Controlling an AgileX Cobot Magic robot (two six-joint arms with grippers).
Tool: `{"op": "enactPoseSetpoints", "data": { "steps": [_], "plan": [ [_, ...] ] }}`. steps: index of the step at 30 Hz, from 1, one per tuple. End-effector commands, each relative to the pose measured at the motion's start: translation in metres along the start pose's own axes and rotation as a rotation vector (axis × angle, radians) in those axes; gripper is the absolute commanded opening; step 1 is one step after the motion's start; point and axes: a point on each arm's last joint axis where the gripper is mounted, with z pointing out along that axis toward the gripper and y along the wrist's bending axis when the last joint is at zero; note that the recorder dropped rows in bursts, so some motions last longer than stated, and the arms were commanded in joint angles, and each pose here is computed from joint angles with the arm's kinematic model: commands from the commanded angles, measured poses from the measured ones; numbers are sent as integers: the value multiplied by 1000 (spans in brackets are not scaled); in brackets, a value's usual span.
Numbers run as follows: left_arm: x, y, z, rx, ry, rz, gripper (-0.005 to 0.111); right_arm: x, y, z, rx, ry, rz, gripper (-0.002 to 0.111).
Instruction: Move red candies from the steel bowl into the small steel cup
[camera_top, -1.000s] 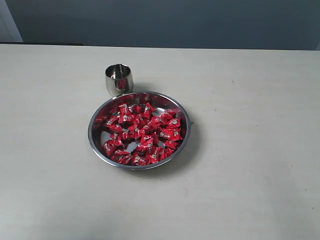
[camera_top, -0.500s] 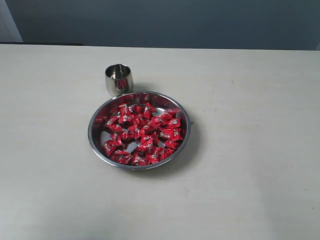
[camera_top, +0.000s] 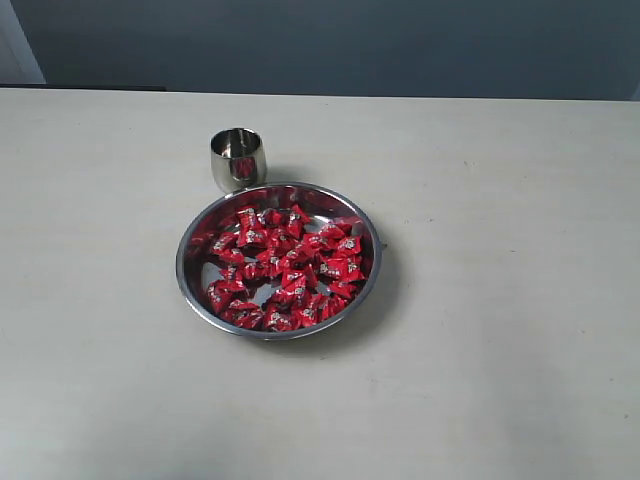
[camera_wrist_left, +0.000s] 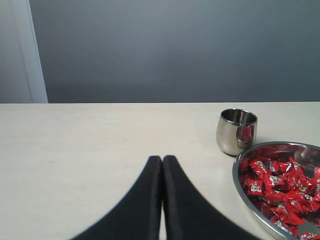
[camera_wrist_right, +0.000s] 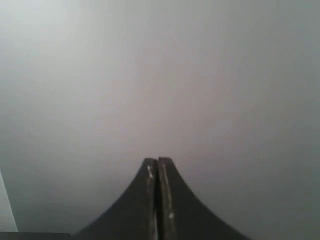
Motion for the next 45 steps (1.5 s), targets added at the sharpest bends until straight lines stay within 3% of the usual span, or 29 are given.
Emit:
{"op": "enactPoseSetpoints", "data": {
  "steps": [1,7,9,13,14,19,24,26,30,37,39,45],
  "plan": [
    [0,0,0,-1,-8,-4,0,-4,6,67,-72,108,-58,-1],
    [-1,0,0,-1,-10,-4,0,56,43,148,-264,407,-95,-1],
    [-1,0,0,-1,-10,-4,0,79,56,167,-293,480,-52,-1],
    [-1,0,0,-1,-10,-4,0,123,70,203,-335,548,-135,-1],
    [-1,0,0,-1,-10,-4,0,135,69,211,-311,556,-169,-1],
    [-1,0,0,-1,-10,-4,0,164,36,245,120,511,-390,-1],
    [-1,0,0,-1,-10,-4,0,189,25,233,216,781,-345,-1],
    [-1,0,0,-1,-10,-4,0,200,29,223,143,939,-351,-1],
    [-1,0,0,-1,-10,-4,0,214,54,205,-129,1162,-314,-1],
    [-1,0,0,-1,-10,-4,0,221,120,188,-514,1167,-269,0],
    [-1,0,0,-1,-10,-4,0,225,133,183,-564,1173,-295,7],
    [-1,0,0,-1,-10,-4,0,249,163,172,-631,1206,-321,45]
  ]
}}
